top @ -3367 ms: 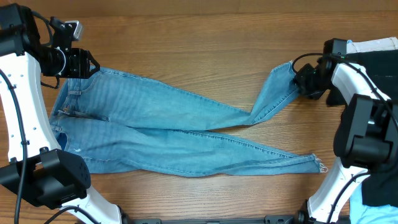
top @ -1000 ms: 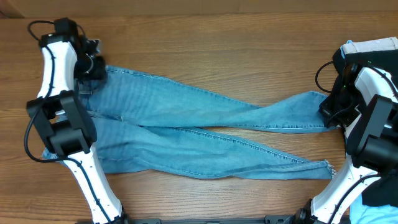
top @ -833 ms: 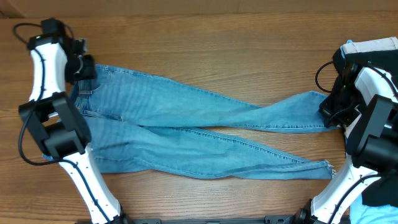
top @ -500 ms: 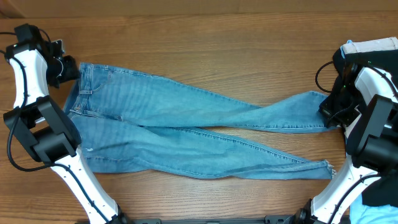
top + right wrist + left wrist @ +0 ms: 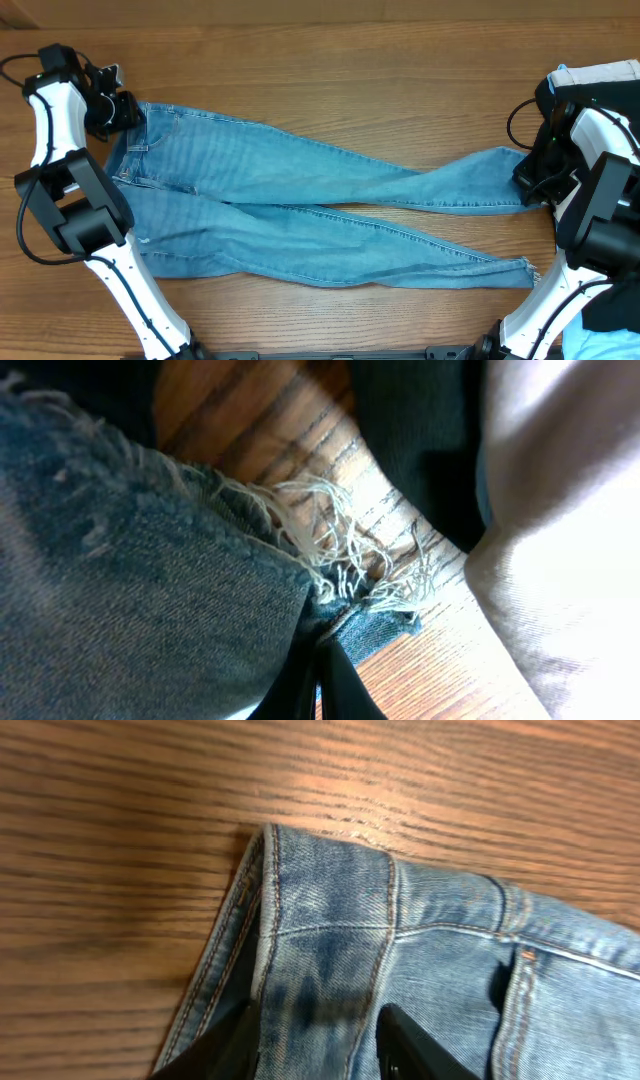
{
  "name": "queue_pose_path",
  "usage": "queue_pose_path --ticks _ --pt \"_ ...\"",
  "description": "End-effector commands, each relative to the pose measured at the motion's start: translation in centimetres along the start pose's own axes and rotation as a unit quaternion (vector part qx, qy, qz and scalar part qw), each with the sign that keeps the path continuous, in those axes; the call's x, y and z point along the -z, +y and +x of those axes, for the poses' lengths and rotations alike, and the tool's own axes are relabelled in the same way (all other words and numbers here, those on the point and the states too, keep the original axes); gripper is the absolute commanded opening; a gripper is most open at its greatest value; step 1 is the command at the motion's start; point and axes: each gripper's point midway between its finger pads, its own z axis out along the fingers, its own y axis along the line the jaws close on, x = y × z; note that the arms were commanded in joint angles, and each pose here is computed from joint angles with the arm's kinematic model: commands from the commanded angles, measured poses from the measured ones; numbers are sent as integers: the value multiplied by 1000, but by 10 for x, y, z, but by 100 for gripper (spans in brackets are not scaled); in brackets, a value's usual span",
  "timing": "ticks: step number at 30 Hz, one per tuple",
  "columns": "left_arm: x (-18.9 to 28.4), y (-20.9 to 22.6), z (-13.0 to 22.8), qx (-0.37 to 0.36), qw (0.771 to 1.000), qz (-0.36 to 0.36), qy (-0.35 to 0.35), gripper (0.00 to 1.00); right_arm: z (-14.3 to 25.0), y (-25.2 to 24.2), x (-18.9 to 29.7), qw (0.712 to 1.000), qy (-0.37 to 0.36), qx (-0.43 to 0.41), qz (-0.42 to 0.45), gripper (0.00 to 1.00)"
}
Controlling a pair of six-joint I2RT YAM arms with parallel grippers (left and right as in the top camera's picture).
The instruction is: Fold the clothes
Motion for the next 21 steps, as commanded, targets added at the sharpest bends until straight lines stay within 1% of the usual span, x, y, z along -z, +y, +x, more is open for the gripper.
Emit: queue_pose_path --ticks 1,2,4,5,6,7,10,14,15,17,19,21 --pt "-12 -5 2 -14 1000 14 6 29 9 -1 -16 999 32 4 7 4" --pt "-12 -5 1 -14 1000 13 6 26 9 -1 -16 999 32 4 7 4" --pt "-11 -4 1 -14 1000 13 5 24 9 -1 -16 999 32 4 7 4" --pt "-11 -4 1 -14 1000 12 5 29 9 -1 -16 999 32 4 7 4" --pt "-10 -2 1 -13 1000 11 5 43 9 -1 -16 999 32 4 7 4" --pt "-10 -1 1 -11 1000 11 3 52 9 -1 -16 999 32 4 7 4" --pt "-8 4 1 -7 1000 9 2 57 9 -1 -16 999 32 4 7 4" --pt "-2 15 -2 1 1000 7 -6 59 9 -1 -16 999 32 3 6 4" --pt "-2 14 -2 2 1000 12 -8 61 9 -1 -16 999 32 3 6 4" --pt "-2 11 -2 2 1000 22 -10 61 9 -1 -16 999 32 3 7 4" --pt "-3 6 -4 -3 1000 23 -10 56 9 -1 -16 999 32 3 6 4" --pt "-6 -2 -4 -16 1000 26 -7 46 9 -1 -16 999 32 3 6 4"
